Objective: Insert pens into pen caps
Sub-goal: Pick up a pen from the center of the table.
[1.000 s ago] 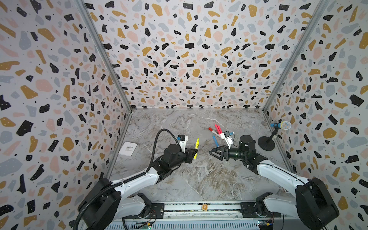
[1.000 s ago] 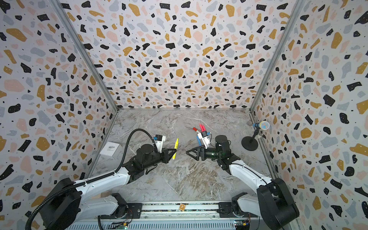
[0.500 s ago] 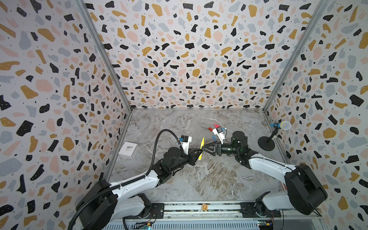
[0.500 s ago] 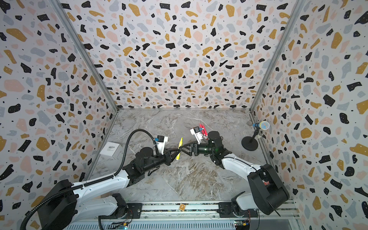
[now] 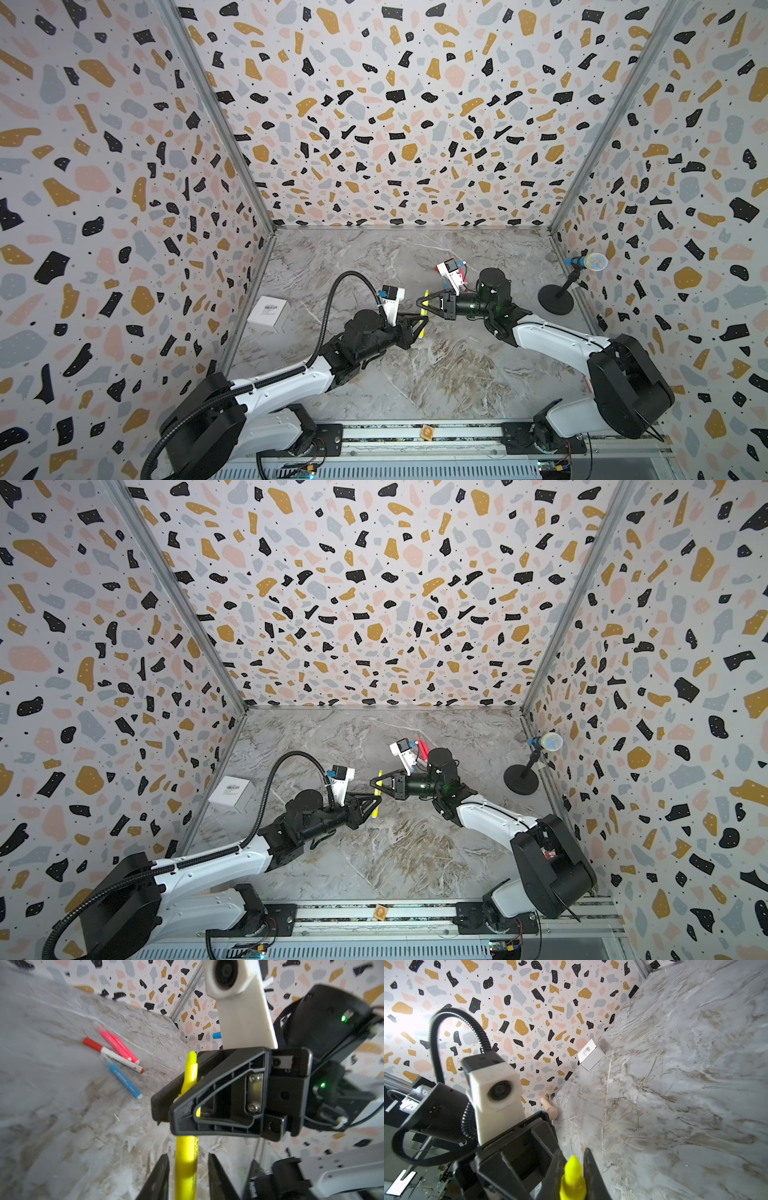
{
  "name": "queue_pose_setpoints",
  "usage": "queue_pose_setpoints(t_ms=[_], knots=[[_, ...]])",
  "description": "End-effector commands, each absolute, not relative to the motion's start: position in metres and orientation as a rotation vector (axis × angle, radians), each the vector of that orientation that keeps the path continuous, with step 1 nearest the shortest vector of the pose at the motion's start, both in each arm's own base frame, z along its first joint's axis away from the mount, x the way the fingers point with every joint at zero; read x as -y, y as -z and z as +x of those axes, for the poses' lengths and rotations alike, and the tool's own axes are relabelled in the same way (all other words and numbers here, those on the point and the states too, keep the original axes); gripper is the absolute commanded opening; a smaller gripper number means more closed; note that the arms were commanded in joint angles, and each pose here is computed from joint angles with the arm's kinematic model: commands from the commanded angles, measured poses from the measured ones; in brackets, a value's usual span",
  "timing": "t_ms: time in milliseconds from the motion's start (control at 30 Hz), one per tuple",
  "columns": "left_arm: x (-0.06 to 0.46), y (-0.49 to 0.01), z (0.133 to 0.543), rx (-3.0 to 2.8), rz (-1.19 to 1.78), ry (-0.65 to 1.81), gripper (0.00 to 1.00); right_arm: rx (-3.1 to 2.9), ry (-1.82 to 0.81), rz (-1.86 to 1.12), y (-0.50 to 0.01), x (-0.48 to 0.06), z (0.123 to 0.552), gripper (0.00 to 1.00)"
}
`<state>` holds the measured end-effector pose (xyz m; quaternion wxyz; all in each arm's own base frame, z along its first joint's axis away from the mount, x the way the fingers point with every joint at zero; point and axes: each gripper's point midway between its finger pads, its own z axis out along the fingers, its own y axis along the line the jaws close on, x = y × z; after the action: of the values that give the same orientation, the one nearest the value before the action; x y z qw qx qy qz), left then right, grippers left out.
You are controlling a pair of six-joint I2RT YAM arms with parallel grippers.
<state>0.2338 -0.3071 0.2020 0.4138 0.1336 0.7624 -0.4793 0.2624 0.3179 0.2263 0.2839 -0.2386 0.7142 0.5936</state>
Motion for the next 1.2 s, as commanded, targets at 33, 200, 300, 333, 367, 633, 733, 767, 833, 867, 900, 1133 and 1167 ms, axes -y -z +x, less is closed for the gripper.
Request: queue_pose_setpoints(t_ms=[33,200,300,333,367,633,733,767,833,867,900,1133,1167], knots=[[0.319,-0.219,0.230,-1.867,0.403,1.257,0.50,-1.816,-1.562,-0.680,-0.256,-0.315,0.258,0.00],[0.326,-0.224,0.230,-1.859,0.422,1.286,0.48,-1.797,-1.557,-0.689,-0.263,-0.313,0.255,0.00],[0.329,-0.227,0.231,-1.853,0.420,1.303,0.43,-1.794,-1.561,-0.698,-0.263,-0.315,0.252,0.00],[0.329,-0.228,0.231,-1.850,0.419,1.304,0.41,-1.793,-1.562,-0.704,-0.263,-0.316,0.251,0.00],[0.330,-0.229,0.232,-1.845,0.419,1.306,0.39,-1.794,-1.563,-0.710,-0.262,-0.317,0.249,0.00],[0.333,-0.234,0.230,-1.845,0.437,1.321,0.01,-1.798,-1.560,-0.707,-0.258,-0.318,0.249,0.00],[0.330,-0.231,0.230,-1.854,0.434,1.309,0.00,-1.796,-1.553,-0.699,-0.260,-0.317,0.249,0.03],[0.329,-0.230,0.230,-1.856,0.432,1.304,0.00,-1.794,-1.549,-0.698,-0.261,-0.316,0.249,0.09],[0.325,-0.227,0.231,-1.867,0.417,1.277,0.00,-1.808,-1.528,-0.681,-0.263,-0.312,0.250,0.42],[0.322,-0.224,0.233,-1.877,0.410,1.255,0.00,-1.830,-1.497,-0.652,-0.262,-0.306,0.253,0.59],[0.319,-0.222,0.234,-1.890,0.405,1.225,0.00,-1.854,-1.433,-0.607,-0.262,-0.295,0.258,0.66],[0.278,-0.198,0.240,-1.967,0.302,1.067,0.00,-2.201,-0.876,-0.258,-0.210,-0.191,0.280,0.74],[0.275,-0.194,0.239,-1.975,0.293,1.062,0.00,-2.248,-0.838,-0.239,-0.199,-0.184,0.276,0.75]])
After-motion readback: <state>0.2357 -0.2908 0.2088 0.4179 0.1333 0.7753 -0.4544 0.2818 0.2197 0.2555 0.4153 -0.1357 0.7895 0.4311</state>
